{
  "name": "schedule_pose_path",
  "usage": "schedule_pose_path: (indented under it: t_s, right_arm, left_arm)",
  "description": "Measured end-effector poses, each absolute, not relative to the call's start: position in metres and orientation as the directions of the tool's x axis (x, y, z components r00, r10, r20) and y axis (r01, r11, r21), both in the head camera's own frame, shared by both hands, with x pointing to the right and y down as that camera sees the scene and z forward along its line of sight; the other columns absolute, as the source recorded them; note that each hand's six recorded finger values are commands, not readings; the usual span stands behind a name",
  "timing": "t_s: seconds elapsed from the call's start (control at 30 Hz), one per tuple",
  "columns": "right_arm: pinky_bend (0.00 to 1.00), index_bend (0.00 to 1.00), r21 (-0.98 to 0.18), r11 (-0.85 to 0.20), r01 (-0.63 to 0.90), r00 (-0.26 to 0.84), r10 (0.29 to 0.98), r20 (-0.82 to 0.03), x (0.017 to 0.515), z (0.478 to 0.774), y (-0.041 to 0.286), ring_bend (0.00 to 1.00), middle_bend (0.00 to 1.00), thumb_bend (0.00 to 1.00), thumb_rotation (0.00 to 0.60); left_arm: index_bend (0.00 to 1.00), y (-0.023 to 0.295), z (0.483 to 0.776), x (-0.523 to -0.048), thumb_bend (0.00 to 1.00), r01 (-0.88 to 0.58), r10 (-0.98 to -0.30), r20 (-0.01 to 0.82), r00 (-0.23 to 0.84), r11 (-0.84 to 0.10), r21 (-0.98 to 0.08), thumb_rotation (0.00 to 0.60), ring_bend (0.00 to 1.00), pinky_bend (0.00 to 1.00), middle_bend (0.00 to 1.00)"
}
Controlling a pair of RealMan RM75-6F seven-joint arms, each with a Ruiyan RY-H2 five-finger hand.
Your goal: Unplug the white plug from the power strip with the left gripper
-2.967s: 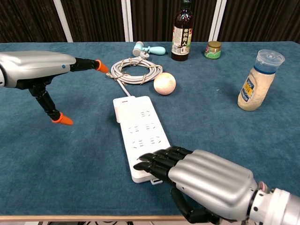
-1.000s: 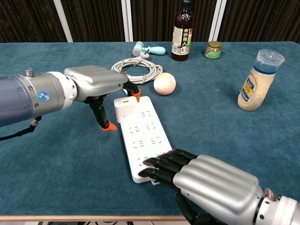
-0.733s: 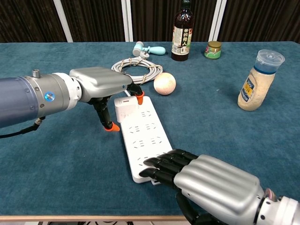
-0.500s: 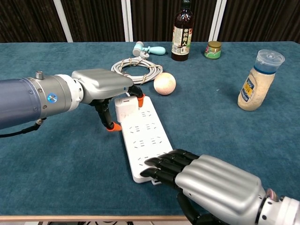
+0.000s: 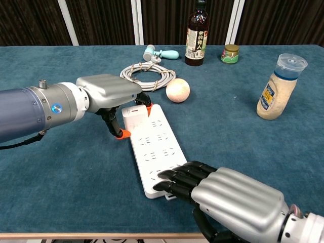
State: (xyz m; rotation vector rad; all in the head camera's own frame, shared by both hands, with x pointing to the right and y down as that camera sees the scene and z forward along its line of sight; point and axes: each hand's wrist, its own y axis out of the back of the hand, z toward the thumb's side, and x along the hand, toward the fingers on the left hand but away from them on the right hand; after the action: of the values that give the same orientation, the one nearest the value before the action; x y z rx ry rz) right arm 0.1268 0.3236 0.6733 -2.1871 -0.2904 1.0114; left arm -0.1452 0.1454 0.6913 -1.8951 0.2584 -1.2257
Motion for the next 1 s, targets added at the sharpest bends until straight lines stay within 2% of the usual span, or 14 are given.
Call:
schedule_pose_path:
  t_s: [0.23, 0.5, 1.0]
  right_arm:
    - [0.1, 0.1, -0.679, -0.73, -0.081, 0.669, 0.465, -0.58, 0.127, 0.673, 0.323, 0.05, 0.07, 0.94, 0.6]
    - [0.1, 0.1, -0.677, -0.732, -0.076, 0.668, 0.466, -0.58, 0.127, 0.672, 0.323, 0.05, 0.07, 0.94, 0.6]
    - [0.1, 0.1, -0.671, -0.737, -0.076, 0.664, 0.465, -0.586, 0.128, 0.673, 0.325, 0.05, 0.07, 0.93, 0.6]
  left_arm:
    - [0.42, 0.149, 0.693, -0.141, 0.26, 0.253, -0.567, 0.644, 0.514, -0.617, -0.745, 0.6, 0.09, 0.12, 0.38]
    - [0.53, 0.152, 0.696, -0.142, 0.27, 0.252, -0.573, 0.639, 0.513, -0.611, -0.751, 0.6, 0.14, 0.12, 0.52]
    - [0.67, 0.157, 0.699, -0.144, 0.33, 0.23, -0.6, 0.62, 0.507, -0.599, -0.767, 0.6, 0.2, 0.12, 0.66]
